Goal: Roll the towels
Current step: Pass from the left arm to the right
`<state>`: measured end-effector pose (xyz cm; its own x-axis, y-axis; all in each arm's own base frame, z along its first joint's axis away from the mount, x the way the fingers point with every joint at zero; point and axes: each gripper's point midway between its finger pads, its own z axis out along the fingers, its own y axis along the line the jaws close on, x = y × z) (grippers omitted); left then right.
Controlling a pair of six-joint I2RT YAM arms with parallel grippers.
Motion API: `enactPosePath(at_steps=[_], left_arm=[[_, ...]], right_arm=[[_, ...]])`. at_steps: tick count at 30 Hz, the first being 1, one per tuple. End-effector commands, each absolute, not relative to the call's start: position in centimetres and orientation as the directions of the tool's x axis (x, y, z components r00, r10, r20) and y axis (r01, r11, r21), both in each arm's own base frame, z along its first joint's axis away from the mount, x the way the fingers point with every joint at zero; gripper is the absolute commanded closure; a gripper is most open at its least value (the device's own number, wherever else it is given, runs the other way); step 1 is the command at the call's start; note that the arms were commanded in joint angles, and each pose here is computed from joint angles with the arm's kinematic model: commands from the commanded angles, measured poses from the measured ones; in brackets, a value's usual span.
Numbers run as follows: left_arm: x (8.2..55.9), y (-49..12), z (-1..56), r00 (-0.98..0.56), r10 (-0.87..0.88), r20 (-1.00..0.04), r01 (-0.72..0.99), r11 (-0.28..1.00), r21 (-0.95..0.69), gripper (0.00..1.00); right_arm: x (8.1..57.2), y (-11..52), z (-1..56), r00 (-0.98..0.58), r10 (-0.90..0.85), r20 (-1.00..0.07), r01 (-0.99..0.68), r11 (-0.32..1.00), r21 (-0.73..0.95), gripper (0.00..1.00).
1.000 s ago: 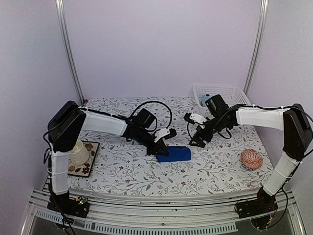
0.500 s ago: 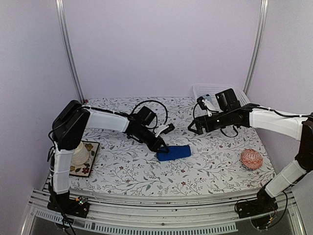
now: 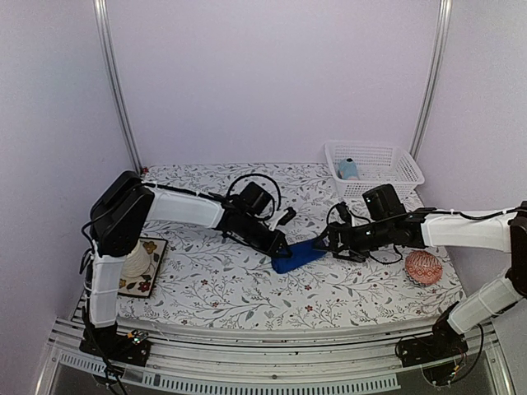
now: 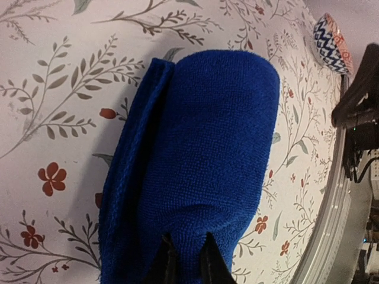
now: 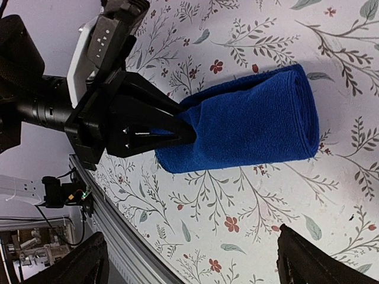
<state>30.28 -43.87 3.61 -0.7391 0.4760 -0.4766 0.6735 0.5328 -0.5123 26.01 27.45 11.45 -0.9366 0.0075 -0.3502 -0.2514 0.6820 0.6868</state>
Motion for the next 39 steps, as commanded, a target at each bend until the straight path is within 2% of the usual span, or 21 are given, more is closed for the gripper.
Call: enactPosePath(at_steps=[1,13,18,26,39], left_arm=[[29.3,-43.4,0.1,-0.858,0.403,-0.319,0.513,0.688,-0.512,1.0],[30.2,-44.1,-1.2,-0.957,0.215,-0.193,0.285,0.819,-0.498,1.0],[29.2,-45.4,-1.7,-0.976,0.169,-0.14,0.218,0.81,-0.544,1.0],[29.1,-45.5,-1.9,-0.99,0.1,-0.095,0.137,0.781,-0.61,1.0],[28.5,-43.2,-4.1,-0.998,-0.017,0.056,-0.052,0.704,-0.709,1.0]], right_arm=[[26.3,28.4,12.2,-0.949,0.128,-0.287,-0.153,0.612,0.776,0.01],[29.0,29.1,7.8,-0.957,0.259,-0.129,0.052,0.594,0.803,0.04],[30.2,28.7,6.2,-0.954,0.291,-0.065,0.122,0.579,0.806,0.08],[32.2,28.7,4.3,-0.947,0.32,-0.001,0.183,0.544,0.819,0.08],[32.9,29.7,3.0,-0.951,0.308,0.033,0.203,0.539,0.818,0.08]])
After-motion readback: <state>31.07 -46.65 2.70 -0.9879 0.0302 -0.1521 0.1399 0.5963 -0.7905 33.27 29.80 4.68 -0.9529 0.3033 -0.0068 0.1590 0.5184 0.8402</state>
